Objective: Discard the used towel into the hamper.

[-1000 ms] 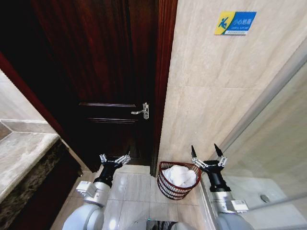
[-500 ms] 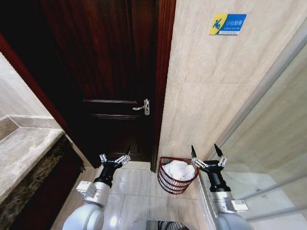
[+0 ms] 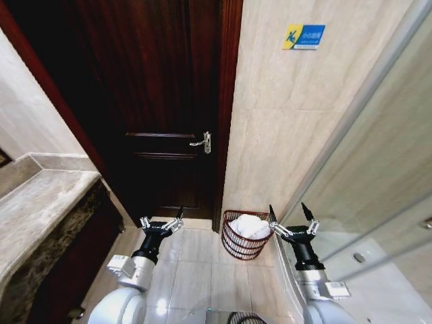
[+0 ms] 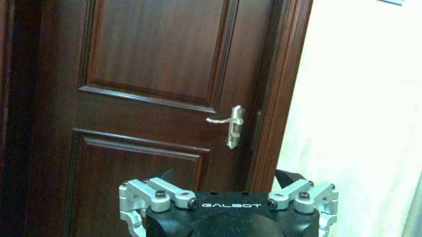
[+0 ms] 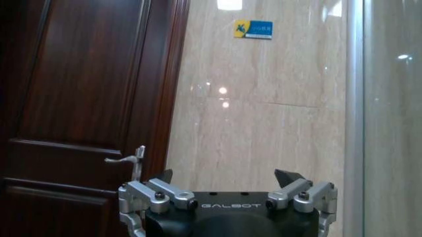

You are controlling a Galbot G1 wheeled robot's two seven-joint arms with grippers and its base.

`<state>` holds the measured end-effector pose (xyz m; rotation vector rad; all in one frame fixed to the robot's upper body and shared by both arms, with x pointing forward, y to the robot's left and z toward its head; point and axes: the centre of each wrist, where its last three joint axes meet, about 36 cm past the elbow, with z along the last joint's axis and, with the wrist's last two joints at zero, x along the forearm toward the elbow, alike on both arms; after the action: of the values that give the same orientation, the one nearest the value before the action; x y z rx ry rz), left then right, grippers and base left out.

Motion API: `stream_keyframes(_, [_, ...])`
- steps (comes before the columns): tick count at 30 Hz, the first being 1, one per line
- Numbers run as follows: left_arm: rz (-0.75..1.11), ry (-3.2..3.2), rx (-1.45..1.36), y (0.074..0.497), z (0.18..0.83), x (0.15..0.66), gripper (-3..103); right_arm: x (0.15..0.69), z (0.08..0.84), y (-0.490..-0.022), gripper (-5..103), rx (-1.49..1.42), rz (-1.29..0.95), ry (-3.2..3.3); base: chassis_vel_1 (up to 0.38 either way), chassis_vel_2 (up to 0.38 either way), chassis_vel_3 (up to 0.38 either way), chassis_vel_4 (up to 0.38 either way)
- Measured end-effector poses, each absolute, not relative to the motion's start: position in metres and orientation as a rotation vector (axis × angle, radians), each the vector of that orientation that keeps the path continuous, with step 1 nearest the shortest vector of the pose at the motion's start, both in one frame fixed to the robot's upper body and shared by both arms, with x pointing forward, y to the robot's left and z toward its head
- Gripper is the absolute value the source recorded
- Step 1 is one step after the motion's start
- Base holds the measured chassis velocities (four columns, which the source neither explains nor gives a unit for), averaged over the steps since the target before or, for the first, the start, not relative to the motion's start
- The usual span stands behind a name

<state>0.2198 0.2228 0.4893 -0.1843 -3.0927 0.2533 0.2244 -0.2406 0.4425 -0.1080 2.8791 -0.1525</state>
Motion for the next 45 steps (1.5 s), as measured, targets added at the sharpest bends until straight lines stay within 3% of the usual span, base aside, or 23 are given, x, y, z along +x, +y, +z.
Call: stream_keyframes(45, [0.253, -3.093, -0.184, 0.2228, 0.4893, 0.2198, 100, 0.2243, 0.4425, -0.2406, 100, -0.108, -0.153, 2.879, 0.179, -0.181, -0.184, 0.182])
